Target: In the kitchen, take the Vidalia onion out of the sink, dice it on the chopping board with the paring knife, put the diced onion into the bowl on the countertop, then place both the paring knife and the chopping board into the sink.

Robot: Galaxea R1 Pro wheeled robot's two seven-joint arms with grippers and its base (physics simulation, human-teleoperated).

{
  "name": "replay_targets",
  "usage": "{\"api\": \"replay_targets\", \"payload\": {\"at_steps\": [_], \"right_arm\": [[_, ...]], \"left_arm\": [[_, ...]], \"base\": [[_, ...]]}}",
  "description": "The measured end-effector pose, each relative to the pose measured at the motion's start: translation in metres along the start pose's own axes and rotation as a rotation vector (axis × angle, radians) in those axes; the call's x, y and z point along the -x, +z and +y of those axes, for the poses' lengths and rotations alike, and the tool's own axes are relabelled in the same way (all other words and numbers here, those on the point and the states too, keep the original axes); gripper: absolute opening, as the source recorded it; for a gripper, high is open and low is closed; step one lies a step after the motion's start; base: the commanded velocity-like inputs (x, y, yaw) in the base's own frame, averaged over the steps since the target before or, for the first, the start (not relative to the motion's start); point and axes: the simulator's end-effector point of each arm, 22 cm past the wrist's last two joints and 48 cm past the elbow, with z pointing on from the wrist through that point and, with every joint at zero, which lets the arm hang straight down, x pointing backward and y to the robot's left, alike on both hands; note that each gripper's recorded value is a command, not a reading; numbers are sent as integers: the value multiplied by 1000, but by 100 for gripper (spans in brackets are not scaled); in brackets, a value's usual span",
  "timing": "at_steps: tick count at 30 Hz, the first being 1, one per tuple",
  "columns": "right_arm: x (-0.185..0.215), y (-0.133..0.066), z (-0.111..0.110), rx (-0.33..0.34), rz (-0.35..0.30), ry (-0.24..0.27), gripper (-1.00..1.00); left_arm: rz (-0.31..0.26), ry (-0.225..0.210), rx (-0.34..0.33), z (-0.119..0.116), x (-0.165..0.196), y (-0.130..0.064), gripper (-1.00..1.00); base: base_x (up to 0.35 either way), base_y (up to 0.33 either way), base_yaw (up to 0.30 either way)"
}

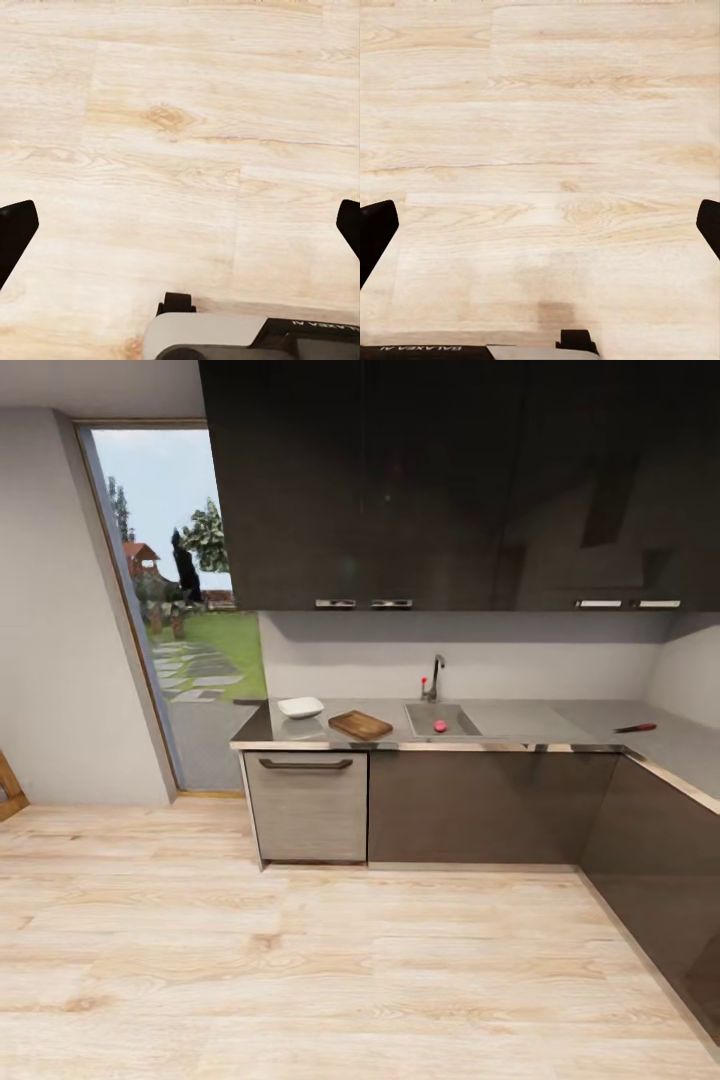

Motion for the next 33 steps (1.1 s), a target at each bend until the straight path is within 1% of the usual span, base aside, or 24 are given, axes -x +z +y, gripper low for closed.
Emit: {"api": "replay_targets", "payload": {"at_steps": [33], "right_arm": [[7,-28,0,1,1,-3,100]], "left_arm": [[1,0,0,1,5,-28,100]], "base": [[0,0,0]]}}
